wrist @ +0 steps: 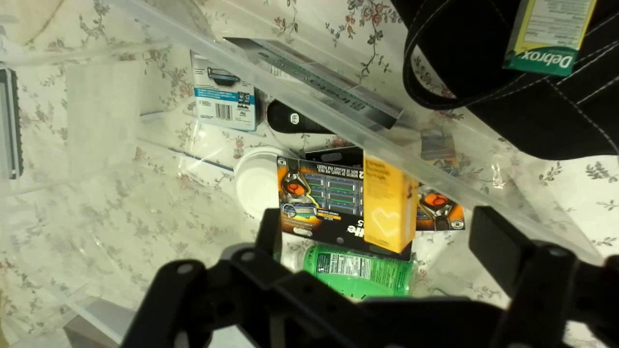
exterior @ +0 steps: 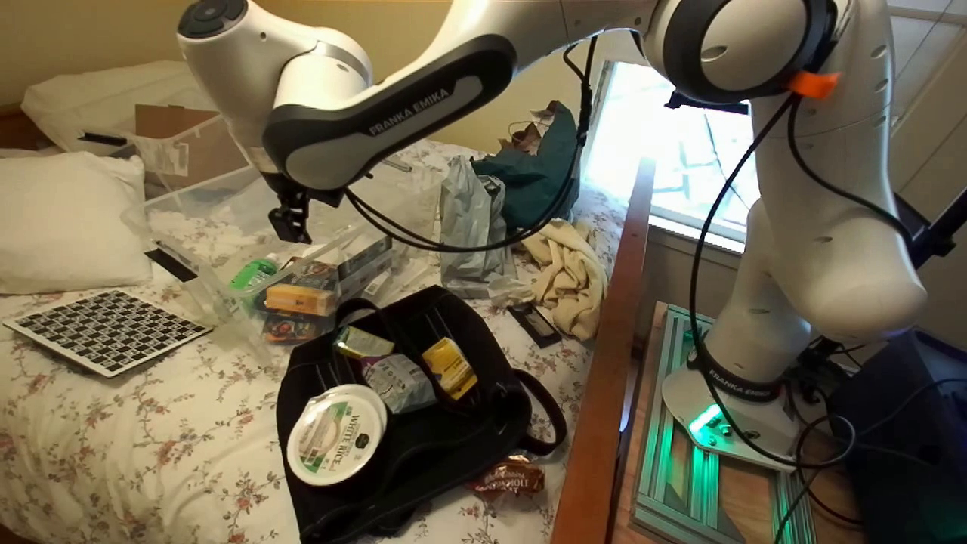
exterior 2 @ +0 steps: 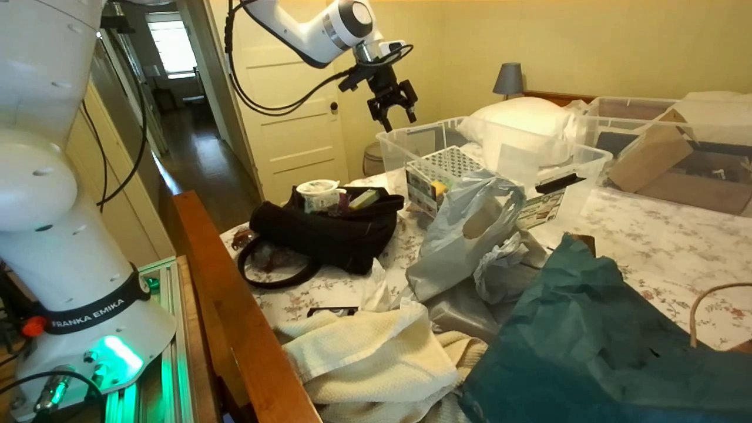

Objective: Put the white and orange box in the clear container at the front.

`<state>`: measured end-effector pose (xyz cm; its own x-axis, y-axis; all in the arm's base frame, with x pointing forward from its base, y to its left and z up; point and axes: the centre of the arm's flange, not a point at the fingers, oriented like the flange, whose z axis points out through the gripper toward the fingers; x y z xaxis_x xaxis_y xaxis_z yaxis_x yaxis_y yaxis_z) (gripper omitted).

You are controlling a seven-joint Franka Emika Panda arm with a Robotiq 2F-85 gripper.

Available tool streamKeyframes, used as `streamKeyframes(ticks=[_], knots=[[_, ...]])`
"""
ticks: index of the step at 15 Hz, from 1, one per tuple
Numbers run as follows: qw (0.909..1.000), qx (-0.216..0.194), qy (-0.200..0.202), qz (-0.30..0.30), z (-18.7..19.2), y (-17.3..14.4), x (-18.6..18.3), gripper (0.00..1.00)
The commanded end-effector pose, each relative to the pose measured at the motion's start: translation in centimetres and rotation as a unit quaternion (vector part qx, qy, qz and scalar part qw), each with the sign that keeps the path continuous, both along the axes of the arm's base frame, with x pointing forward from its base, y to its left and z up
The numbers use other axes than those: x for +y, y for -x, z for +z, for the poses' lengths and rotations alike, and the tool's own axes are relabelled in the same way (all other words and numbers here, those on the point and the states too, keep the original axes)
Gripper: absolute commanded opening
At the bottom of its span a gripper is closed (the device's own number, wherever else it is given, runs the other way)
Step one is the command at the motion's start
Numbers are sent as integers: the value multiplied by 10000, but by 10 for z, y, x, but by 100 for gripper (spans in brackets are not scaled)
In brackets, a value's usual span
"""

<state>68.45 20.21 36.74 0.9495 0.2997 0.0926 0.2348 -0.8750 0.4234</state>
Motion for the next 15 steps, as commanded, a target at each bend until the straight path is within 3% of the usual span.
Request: streamKeyframes(ticks=[1, 7, 11, 12, 15], knots=[[10000, -13, 3, -56, 3, -17, -2, 100], [9959, 733, -372, -366, -1, 12, -11, 100], [9943, 860, -559, -305, 0, 36, -10, 100], [9961, 698, -419, -330, -7, 13, -4, 100], [9961, 702, -421, -331, -6, 14, -4, 100]])
